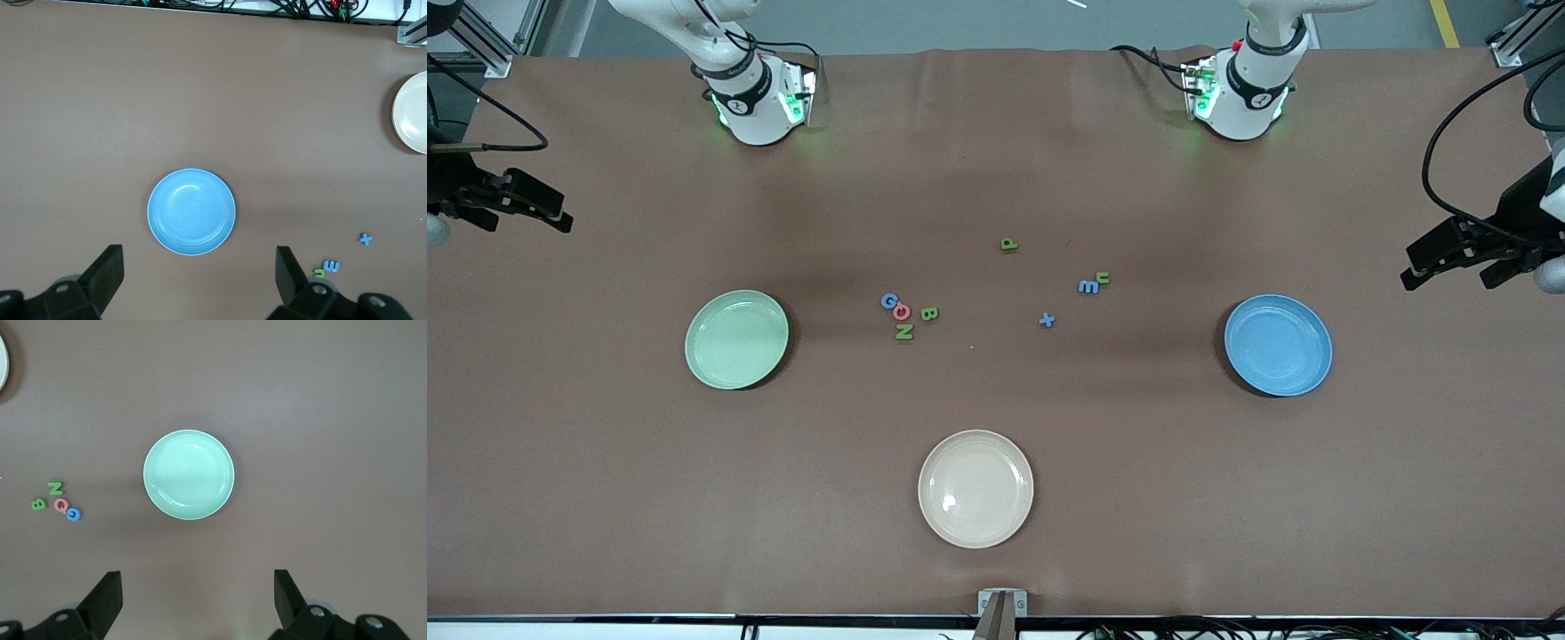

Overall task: Sort upper and lower case letters into plates
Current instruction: 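Reach the left gripper toward the green u near the blue plate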

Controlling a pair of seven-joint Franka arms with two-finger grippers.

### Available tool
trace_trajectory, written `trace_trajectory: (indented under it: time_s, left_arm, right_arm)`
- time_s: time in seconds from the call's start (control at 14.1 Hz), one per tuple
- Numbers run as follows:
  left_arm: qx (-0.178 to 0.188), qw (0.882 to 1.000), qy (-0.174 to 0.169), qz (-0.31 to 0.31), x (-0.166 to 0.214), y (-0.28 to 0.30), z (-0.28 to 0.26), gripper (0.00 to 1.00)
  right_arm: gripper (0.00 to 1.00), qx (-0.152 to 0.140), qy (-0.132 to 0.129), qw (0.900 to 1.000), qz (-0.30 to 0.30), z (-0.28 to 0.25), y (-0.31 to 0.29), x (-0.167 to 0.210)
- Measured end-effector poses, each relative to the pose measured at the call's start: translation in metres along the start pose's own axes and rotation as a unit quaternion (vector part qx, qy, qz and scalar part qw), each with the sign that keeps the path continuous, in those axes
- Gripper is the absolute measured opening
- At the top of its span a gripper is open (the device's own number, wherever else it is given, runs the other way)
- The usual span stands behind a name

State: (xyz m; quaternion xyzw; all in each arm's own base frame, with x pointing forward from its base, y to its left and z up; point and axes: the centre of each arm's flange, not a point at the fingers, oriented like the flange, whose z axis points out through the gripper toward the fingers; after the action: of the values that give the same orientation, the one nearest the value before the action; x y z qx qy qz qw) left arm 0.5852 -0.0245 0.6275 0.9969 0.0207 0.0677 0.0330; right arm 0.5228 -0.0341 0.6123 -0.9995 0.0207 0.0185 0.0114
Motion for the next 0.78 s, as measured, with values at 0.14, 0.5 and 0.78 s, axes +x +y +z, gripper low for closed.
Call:
trace_trajectory:
  time_s: [0.14,0.5,0.78]
  left_arm:
    - [0.000,1.000,0.000,0.000,0.000,0.000,0.000,1.00]
    - [0.000,1.000,-0.002,0.002,0.000,0.003,0.001,1.00]
    - [-0.003,0.999,-0.038,0.028,-0.003,0.032,0.029,1.00]
  right_arm:
    - [1.00,0.000,0.000,1.000,0.000,0.000,0.000,0.000]
    - [1.00,0.000,-0.001,1.000,0.000,0.001,0.000,0.000]
    - [1.00,0.000,-0.003,1.000,0.000,0.003,0.000,0.000]
